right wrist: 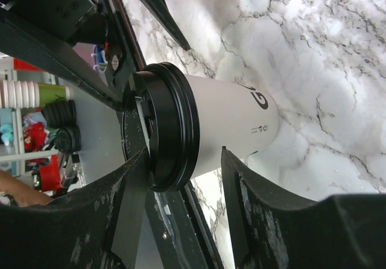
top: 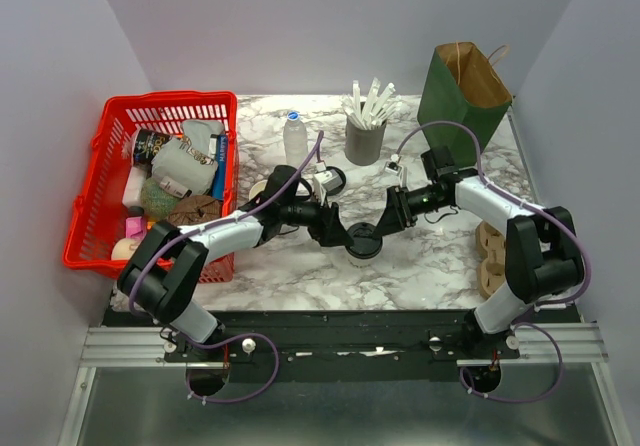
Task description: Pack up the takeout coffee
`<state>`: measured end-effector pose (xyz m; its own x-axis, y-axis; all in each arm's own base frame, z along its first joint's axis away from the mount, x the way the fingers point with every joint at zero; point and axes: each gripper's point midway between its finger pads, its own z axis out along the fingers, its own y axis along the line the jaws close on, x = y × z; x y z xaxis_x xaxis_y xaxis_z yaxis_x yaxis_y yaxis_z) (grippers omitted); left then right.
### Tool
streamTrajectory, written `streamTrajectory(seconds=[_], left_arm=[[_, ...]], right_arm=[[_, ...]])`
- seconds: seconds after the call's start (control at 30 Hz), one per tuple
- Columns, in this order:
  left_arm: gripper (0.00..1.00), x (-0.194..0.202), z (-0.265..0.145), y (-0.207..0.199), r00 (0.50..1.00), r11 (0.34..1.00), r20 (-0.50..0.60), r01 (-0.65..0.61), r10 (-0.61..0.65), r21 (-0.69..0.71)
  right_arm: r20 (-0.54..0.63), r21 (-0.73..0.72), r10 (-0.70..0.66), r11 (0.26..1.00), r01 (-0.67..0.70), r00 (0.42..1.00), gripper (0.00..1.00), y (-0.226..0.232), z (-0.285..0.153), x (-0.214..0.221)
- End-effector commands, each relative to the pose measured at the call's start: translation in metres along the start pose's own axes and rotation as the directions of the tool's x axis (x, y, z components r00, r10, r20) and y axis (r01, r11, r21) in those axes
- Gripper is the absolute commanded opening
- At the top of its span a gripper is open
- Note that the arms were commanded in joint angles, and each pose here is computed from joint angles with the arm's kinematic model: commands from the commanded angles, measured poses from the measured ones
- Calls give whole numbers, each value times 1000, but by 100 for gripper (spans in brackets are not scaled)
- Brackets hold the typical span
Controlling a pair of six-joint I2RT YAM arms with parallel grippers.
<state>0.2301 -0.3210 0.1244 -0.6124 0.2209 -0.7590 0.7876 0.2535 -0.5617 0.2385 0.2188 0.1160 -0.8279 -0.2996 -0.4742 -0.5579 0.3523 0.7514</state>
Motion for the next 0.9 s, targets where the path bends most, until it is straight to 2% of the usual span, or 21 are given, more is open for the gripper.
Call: streamTrajectory(seconds=[0.0,0.2,0.5,0.73,0.83,0.87], left_arm=[[74,-3,3,-2,1000,999,9,-6,5,40],[74,-16,4,-5,999,998,40,35,-37,50],[72,-8,9,15,988,990,60,142,-143,24],[71,12,6,25,984,985,51,172,-172,6],[71,14,5,23,987,988,46,152,-153,16],[71,13,4,22,988,989,48,146,-147,22]], right_arm=[[-14,-47,3,999,-4,1000,56,-2,8,7],[-2,-77,15,997,-15,1000,50,1,9,-1],[-32,-85,102,991,-105,994,42,-9,17,11],[-19,-66,139,988,-140,990,42,-18,23,19],[12,-58,93,994,-92,996,43,-15,19,10],[28,-52,56,997,-55,998,46,-10,16,3]])
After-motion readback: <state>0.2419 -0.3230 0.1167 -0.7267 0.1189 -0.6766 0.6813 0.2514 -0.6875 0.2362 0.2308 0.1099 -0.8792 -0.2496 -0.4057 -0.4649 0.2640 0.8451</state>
